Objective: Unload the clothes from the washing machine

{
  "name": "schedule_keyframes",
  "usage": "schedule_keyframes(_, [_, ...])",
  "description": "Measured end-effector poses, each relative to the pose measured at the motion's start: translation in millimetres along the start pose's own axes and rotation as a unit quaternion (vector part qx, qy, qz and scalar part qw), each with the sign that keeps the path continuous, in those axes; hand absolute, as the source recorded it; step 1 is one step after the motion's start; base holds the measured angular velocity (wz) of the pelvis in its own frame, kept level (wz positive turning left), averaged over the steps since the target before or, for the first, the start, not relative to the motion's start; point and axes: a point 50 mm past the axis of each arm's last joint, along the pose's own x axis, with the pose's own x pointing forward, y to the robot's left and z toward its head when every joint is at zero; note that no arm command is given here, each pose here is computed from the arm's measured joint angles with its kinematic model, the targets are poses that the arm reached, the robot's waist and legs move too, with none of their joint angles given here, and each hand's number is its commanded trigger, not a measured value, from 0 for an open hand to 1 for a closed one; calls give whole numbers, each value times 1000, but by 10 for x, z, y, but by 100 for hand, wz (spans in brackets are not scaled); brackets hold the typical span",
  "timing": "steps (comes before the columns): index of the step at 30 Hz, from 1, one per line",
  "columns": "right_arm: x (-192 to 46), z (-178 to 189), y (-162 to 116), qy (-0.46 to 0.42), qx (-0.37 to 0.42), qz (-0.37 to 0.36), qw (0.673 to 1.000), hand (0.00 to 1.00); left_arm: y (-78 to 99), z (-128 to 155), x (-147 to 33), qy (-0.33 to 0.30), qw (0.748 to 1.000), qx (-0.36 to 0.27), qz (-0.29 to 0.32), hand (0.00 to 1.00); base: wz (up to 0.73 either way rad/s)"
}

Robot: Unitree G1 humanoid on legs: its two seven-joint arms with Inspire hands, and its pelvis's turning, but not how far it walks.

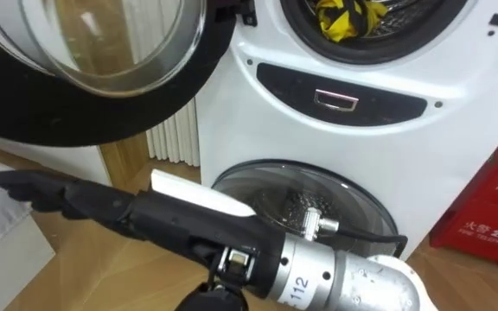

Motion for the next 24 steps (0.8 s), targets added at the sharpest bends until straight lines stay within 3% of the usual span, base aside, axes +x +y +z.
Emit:
schedule_keyframes(11, [-89,-88,-42,47,-36,-8,998,0,-14,-15,0,9,1000,-2,-7,0,-5])
schedule_keyframes(17, [-407,-323,-151,168,-100,-36,980,0,2,-54,-3,19,1000,-12,-1,0,-2])
schedule_keyframes(24, [-853,-284,-603,255,-184,-156,936,0,59,-179,-15,42,998,-39,28,0,-10])
